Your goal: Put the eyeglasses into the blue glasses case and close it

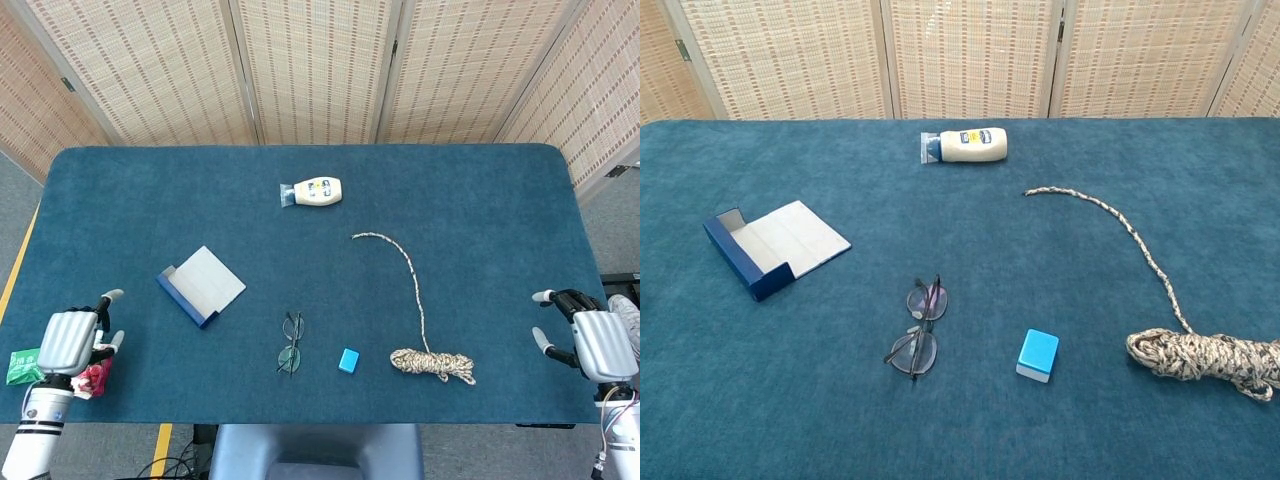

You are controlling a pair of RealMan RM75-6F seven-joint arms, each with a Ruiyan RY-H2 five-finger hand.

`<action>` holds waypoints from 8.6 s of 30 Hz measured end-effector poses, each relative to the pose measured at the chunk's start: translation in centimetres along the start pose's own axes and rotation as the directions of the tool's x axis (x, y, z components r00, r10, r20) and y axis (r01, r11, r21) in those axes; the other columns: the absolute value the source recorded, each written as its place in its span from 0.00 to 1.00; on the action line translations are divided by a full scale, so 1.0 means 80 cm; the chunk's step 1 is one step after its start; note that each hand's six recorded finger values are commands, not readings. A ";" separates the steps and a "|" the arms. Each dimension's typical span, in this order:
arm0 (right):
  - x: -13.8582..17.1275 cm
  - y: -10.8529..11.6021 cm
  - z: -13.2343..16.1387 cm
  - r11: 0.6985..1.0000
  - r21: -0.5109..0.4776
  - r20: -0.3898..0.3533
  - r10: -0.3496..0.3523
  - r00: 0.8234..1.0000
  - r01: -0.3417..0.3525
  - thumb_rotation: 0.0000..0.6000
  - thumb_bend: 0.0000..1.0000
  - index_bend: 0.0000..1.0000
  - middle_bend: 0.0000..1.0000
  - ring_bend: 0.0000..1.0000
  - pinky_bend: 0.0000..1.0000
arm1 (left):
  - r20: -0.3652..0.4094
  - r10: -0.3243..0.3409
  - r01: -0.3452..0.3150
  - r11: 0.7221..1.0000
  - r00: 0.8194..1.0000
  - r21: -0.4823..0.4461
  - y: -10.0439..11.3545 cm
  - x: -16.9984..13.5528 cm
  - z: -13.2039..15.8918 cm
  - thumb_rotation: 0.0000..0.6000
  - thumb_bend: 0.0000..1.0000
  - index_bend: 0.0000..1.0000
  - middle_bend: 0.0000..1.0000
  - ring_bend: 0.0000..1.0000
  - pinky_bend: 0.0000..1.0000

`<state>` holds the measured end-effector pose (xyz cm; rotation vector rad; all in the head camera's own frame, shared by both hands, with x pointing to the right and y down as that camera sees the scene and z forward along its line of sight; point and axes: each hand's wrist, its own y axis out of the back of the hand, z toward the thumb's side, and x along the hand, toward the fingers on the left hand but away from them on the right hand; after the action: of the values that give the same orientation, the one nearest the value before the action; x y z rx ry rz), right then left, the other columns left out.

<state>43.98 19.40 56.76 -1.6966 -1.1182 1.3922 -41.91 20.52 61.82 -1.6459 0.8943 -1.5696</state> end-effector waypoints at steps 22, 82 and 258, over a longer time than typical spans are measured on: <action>0.007 0.003 -0.005 1.000 -0.003 0.016 -0.006 1.000 0.006 1.00 0.33 0.33 0.40 0.30 0.31 | -0.130 -0.390 0.383 0.921 0.912 -0.074 -0.067 0.117 -0.022 1.00 0.73 0.12 1.00 1.00 1.00; 0.019 -0.004 -0.019 1.000 -0.027 0.052 -0.011 0.999 0.012 1.00 0.33 0.33 0.40 0.30 0.31 | 0.431 -0.387 0.362 0.921 0.815 0.144 -0.031 0.075 0.204 1.00 0.73 0.24 1.00 1.00 1.00; 0.030 0.001 -0.024 0.998 -0.038 0.067 -0.040 0.997 0.043 1.00 0.34 0.33 0.43 0.36 0.31 | 0.816 -0.280 -0.230 0.868 0.506 0.440 -0.110 0.097 0.340 1.00 0.28 0.36 1.00 0.96 0.95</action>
<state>46.07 21.59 56.11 -1.6555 -1.2180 1.4187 -14.27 19.04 72.35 -1.7152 -0.1131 -0.6451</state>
